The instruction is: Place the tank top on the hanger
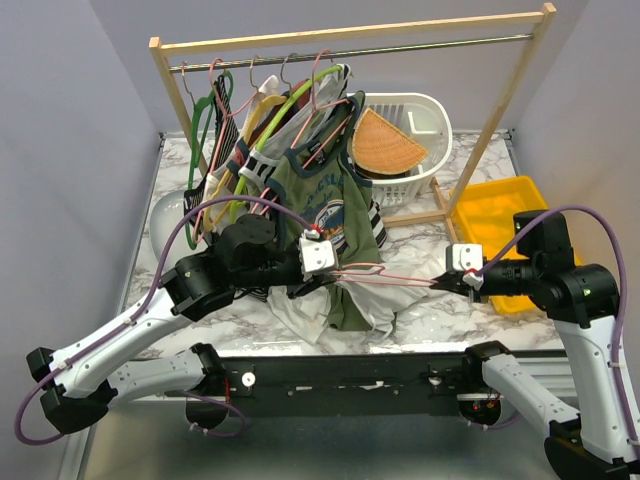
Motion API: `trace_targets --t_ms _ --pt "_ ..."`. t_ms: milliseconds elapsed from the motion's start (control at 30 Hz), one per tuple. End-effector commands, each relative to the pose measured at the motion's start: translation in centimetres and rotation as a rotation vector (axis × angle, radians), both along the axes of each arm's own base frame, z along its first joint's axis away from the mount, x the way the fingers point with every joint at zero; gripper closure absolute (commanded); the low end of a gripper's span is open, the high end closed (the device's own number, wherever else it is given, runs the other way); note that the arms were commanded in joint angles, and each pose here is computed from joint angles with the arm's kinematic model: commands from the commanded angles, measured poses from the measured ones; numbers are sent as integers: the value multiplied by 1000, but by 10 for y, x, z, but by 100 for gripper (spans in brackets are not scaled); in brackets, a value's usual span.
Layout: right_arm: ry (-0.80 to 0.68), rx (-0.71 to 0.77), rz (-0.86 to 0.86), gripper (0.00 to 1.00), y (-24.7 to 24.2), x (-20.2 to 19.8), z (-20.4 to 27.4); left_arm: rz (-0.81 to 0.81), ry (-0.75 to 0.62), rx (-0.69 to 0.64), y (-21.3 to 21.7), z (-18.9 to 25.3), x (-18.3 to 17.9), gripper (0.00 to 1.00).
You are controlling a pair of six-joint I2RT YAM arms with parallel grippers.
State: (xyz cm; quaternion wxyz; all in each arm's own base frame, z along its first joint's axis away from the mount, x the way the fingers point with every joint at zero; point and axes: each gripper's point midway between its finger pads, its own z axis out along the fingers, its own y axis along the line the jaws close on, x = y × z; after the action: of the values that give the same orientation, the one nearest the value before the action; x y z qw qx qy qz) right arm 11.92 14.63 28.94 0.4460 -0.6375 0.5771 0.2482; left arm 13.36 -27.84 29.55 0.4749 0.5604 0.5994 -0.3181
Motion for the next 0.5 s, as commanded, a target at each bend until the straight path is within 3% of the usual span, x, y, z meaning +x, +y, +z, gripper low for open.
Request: trace_targets --t_ms 0,100,233,333,367,400,467 --pt "184 4 18 100 -1 -36 -5 -63 14 -54 -9 14 -10 74" --pt "209 3 15 100 0 -33 -6 -38 49 -71 -8 10 -11 100" --pt "249 3 9 99 2 -29 -9 21 119 -121 -6 6 -11 100" --pt "270 7 -32 92 2 -22 -9 85 208 -154 -6 1 -10 100" --pt "272 22 -69 85 3 -15 -6 118 242 -172 -7 -2 -8 100" --pt "268 13 -104 60 1 -10 -7 138 262 -180 -7 -3 -6 100" --pt "261 40 -197 35 0 5 2 181 276 -196 -6 -5 -1 100"
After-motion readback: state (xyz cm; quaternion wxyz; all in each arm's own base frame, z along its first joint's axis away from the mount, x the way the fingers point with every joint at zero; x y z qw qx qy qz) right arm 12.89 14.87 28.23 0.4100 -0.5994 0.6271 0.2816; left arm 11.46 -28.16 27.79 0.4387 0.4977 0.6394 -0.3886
